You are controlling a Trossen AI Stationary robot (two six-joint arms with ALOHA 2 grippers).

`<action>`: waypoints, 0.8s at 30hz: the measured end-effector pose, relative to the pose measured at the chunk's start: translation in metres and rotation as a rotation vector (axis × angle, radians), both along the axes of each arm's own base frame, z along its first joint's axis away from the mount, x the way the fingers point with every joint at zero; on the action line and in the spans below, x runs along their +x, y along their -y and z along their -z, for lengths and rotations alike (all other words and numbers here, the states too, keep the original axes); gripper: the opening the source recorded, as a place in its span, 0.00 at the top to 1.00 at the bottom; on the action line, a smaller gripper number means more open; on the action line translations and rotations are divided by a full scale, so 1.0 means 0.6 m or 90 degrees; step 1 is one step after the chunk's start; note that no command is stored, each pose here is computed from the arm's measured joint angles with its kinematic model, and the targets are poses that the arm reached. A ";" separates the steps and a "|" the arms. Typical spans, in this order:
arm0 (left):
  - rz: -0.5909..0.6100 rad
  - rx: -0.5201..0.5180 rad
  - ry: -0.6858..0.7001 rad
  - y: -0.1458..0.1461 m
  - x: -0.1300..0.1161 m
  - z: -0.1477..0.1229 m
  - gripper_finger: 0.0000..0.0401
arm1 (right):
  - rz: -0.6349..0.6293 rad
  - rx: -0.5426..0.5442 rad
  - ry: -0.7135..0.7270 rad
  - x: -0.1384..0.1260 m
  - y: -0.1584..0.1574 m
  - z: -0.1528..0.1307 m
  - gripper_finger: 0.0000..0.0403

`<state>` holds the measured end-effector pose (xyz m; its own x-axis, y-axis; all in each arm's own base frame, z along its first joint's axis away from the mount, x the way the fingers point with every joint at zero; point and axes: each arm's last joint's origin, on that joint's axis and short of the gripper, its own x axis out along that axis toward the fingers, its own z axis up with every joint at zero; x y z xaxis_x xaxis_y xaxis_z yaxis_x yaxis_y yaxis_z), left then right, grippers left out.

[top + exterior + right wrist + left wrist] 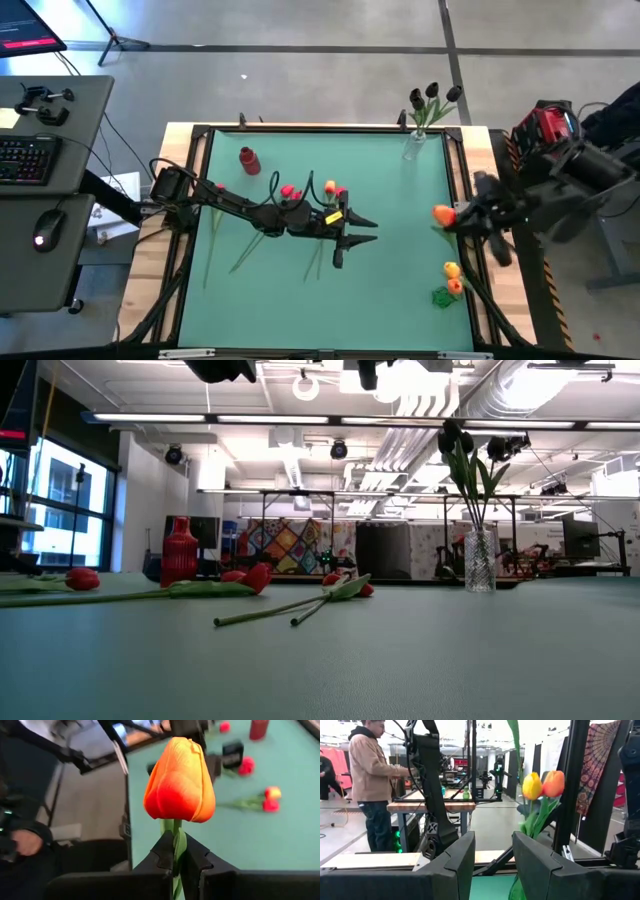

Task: Sort flowers into vase by color
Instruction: Put the orange tulip into the green vase

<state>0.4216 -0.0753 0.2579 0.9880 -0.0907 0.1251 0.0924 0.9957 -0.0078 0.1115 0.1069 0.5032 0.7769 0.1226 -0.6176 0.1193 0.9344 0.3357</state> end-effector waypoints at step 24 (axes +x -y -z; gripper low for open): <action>-0.006 0.000 -0.002 -0.004 0.001 0.000 0.70 | -0.122 0.056 0.000 -0.025 0.011 -0.037 1.00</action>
<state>0.4220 -0.0728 0.2577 0.9891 -0.0815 0.1222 0.0831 0.9965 -0.0080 0.0968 0.1003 0.5256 0.7344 0.3221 -0.5974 -0.0585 0.9070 0.4171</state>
